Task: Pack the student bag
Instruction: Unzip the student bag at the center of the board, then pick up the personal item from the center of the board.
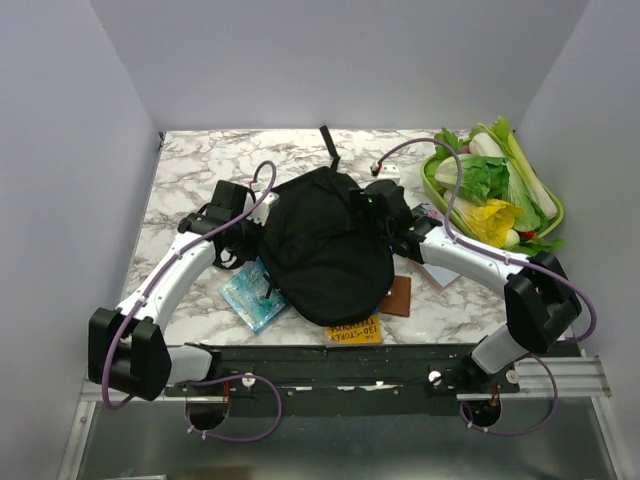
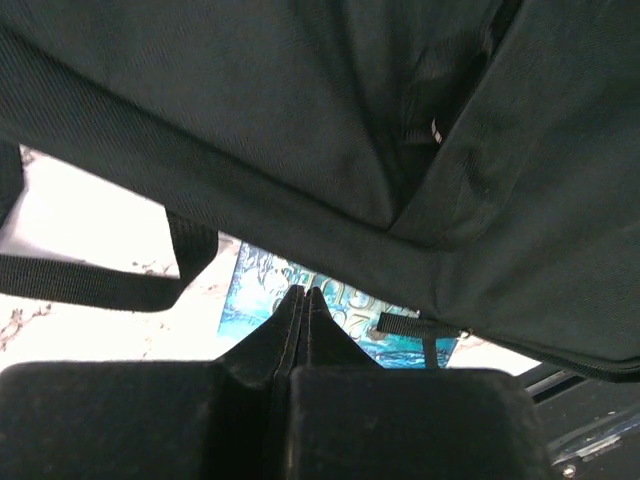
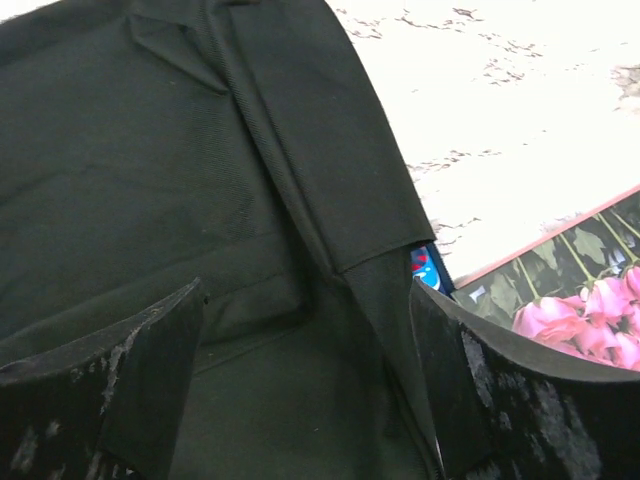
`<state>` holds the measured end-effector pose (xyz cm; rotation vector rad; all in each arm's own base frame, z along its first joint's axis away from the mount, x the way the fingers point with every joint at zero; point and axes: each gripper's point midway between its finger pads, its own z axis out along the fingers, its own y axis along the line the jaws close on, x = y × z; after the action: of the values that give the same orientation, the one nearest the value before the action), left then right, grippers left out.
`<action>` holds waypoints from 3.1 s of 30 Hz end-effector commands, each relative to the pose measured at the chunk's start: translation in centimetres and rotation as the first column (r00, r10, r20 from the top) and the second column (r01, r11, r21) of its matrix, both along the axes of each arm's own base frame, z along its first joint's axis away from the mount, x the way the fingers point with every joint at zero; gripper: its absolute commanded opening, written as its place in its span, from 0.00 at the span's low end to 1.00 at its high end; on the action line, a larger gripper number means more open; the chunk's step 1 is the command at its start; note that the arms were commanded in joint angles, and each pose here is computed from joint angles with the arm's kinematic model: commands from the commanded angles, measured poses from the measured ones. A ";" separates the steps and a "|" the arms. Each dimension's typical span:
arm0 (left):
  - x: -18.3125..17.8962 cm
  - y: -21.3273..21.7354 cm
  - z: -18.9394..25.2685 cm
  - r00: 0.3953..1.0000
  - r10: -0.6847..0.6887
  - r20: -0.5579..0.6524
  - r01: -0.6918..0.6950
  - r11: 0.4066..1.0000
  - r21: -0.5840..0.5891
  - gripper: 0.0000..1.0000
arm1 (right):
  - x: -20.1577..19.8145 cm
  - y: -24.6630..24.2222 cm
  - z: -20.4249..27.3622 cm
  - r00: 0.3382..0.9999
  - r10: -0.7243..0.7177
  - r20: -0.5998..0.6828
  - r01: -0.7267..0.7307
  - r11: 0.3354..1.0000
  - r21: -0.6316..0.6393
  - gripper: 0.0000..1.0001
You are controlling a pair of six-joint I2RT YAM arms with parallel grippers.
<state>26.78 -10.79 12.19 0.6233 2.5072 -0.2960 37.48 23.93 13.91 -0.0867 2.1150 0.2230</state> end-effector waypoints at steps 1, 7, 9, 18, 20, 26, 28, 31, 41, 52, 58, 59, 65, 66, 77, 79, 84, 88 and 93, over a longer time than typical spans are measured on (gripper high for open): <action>3.3 -3.2 3.9 0.994 -0.032 0.106 0.046 0.991 -0.124 0.05 | -0.8 0.5 2.4 1.000 -0.014 0.002 0.014 0.999 0.052 0.92; 7.6 -7.0 8.3 0.981 -0.043 0.190 0.081 0.977 -0.198 0.09 | -1.0 2.2 1.4 0.989 -0.091 -0.114 0.103 0.990 0.099 0.85; 8.7 -7.5 8.8 0.975 -0.034 0.221 0.079 0.976 -0.201 0.09 | -0.5 3.0 2.4 0.980 -0.145 -0.139 0.156 0.985 0.076 0.83; 8.6 -5.3 6.9 0.977 0.063 0.202 -0.025 0.982 -0.186 0.08 | 1.1 7.7 -0.2 0.973 -0.159 -0.168 0.158 0.987 -0.017 0.77; 8.8 -4.5 7.2 0.974 0.089 0.207 -0.052 0.982 -0.179 0.08 | 0.9 8.2 -0.9 0.974 -0.146 -0.173 0.141 0.989 -0.039 0.75; 9.6 -4.1 8.0 0.968 0.121 0.221 -0.078 0.978 -0.192 0.08 | -0.9 7.7 -2.7 0.967 -0.164 -0.193 0.136 0.980 -0.148 0.72; 9.8 -4.6 7.8 0.972 0.117 0.206 -0.073 0.975 -0.210 0.09 | -1.5 7.4 -2.1 0.968 -0.168 -0.187 0.145 0.981 -0.130 0.71; 10.2 -6.1 7.7 0.977 0.095 0.193 -0.051 0.974 -0.221 0.09 | -2.8 6.2 -3.0 0.963 -0.180 -0.200 0.157 0.980 -0.125 0.70; 7.3 -13.9 3.5 0.993 -0.083 0.089 0.101 0.970 -0.220 0.11 | -5.3 4.6 -5.8 0.949 -0.191 -0.252 0.184 0.981 -0.052 0.66; 4.6 -15.8 -1.1 0.980 -0.198 -0.006 0.191 0.951 -0.242 0.33 | -8.2 3.9 -8.7 0.924 -0.217 -0.316 0.287 0.937 0.197 0.44; 2.7 -17.1 -2.2 0.944 -0.329 0.009 0.323 0.919 -0.228 0.40 | -8.6 4.8 -9.7 0.917 -0.195 -0.347 0.293 0.921 0.257 0.13; 2.3 -17.2 -2.5 0.941 -0.338 0.000 0.329 0.916 -0.229 0.41 | -8.6 4.8 -9.8 0.915 -0.199 -0.351 0.300 0.917 0.261 0.01; 2.0 -17.7 -3.7 0.919 -0.393 0.032 0.392 0.904 -0.169 0.52 | -9.4 4.3 -11.2 0.896 -0.218 -0.386 0.333 0.906 0.261 0.01; 2.2 -17.6 -3.9 0.918 -0.396 0.036 0.397 0.905 -0.155 0.52 | -9.4 4.5 -11.1 0.898 -0.212 -0.385 0.330 0.903 0.273 0.01; 4.6 -12.6 -3.4 0.899 -0.388 0.202 0.363 0.920 0.150 0.54 | -10.3 3.8 -12.2 0.883 -0.201 -0.425 0.349 0.886 0.305 0.01; 4.4 -11.9 -3.5 0.893 -0.400 0.209 0.366 0.913 0.183 0.54 | -9.9 4.4 -11.8 0.889 -0.185 -0.418 0.340 0.879 0.334 0.01; 5.6 -10.7 -3.2 0.876 -0.409 0.257 0.339 0.899 0.276 0.50 | -9.9 4.8 -11.5 0.894 -0.166 -0.415 0.327 0.877 0.353 0.01; 4.8 -11.3 -4.2 0.888 -0.415 0.196 0.367 0.898 0.241 0.50 | -9.9 4.8 -11.3 0.897 -0.162 -0.412 0.322 0.877 0.356 0.01; 3.9 -12.7 -2.6 0.880 -0.430 0.202 0.405 0.901 0.152 0.52 | -10.0 4.9 -11.4 0.897 -0.155 -0.414 0.316 0.880 0.355 0.01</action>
<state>31.13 -22.81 8.23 1.1715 2.1601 -0.1664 29.81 29.99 5.29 0.5392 2.2634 0.6428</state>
